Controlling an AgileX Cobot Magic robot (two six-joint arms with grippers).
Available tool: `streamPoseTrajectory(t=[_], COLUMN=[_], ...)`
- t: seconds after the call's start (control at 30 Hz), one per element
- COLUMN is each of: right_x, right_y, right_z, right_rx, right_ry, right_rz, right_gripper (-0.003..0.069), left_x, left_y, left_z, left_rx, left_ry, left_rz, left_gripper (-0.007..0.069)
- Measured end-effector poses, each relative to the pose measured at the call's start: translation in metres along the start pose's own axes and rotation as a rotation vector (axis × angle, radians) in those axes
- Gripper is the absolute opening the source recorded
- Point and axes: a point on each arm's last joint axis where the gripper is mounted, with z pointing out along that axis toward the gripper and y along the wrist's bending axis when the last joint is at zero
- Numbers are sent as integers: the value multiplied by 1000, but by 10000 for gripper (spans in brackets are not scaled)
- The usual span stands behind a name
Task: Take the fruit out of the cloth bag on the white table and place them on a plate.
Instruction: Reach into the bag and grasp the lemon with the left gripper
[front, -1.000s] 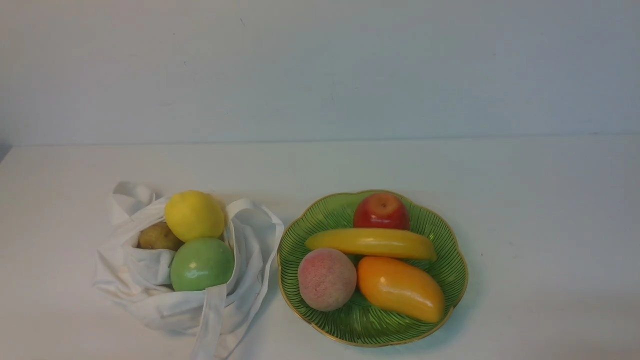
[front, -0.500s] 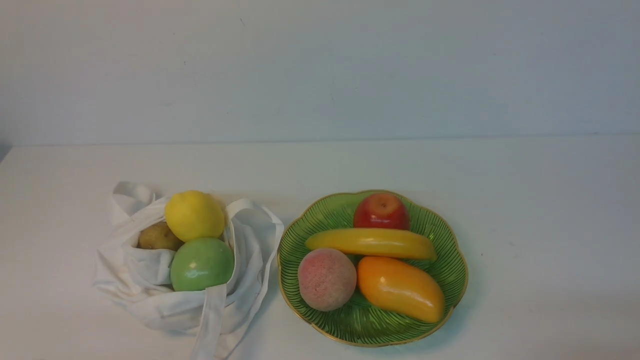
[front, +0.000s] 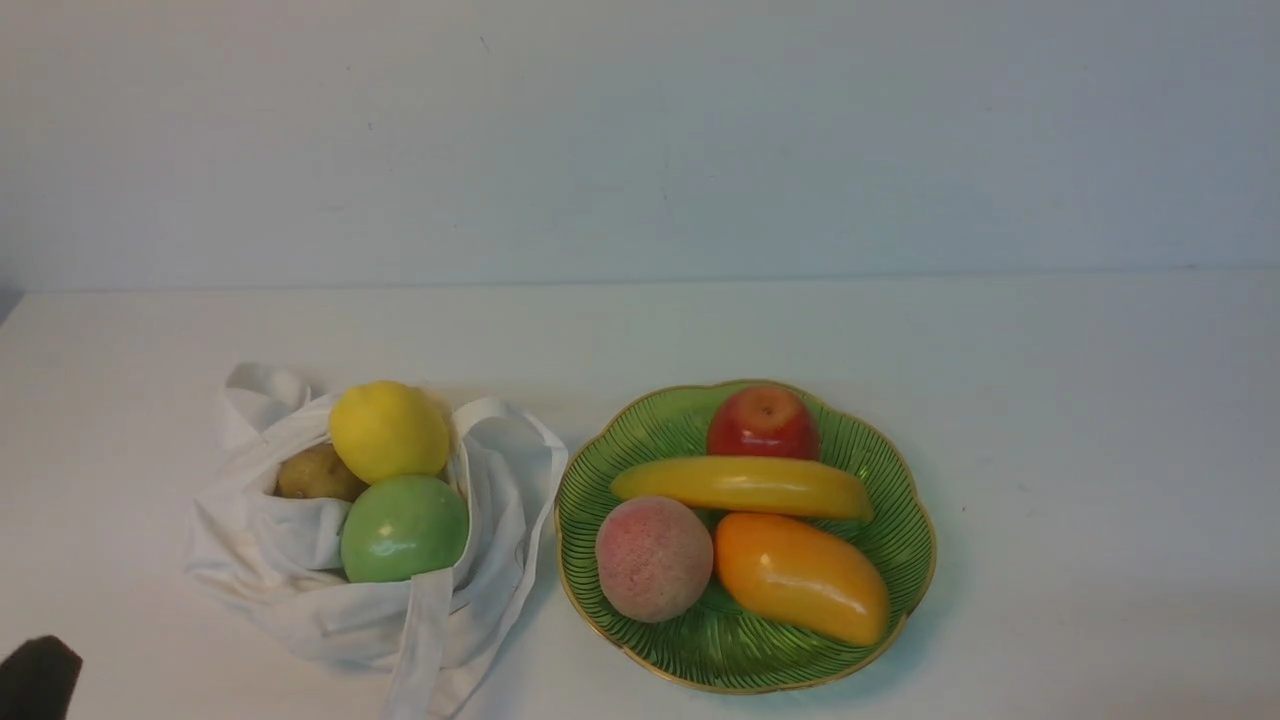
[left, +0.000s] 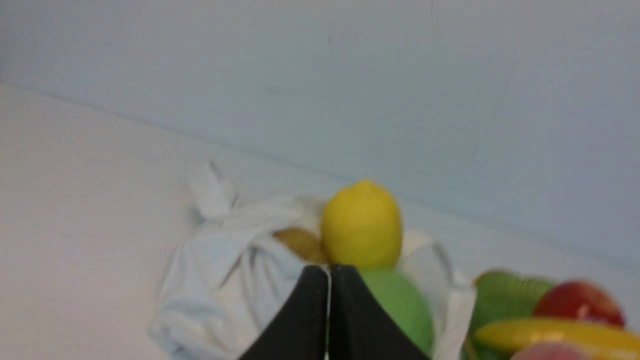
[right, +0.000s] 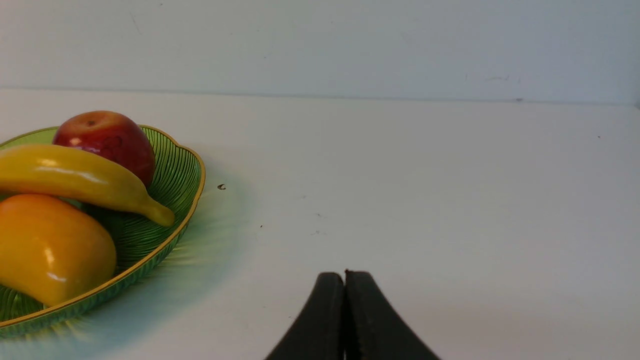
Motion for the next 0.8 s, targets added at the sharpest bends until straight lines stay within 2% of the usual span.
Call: streamPoseTrajectory(t=[0.27, 0.33, 0.5, 0.57, 0.67, 0.8], right_x=[0, 0, 0, 0, 0, 0], right_y=[0, 0, 0, 0, 0, 0], right_z=[0, 0, 0, 0, 0, 0], right_rx=[0, 0, 0, 0, 0, 0], right_ry=[0, 0, 0, 0, 0, 0], right_rz=[0, 0, 0, 0, 0, 0], right_gripper=[-13, -13, -13, -13, -13, -13], left_x=[-24, -38, -89, -116, -143, -166], left_y=[-4, -7, -30, -46, -62, -73], left_z=[-3, -8, -20, -19, -8, 25], left_rx=[65, 104, 174, 171, 98, -75], left_ry=[-264, -410, -528, -465, -237, 231], left_rz=[-121, -151, -131, -80, 1, 85], left_gripper=[-8, -8, -8, -8, -8, -8])
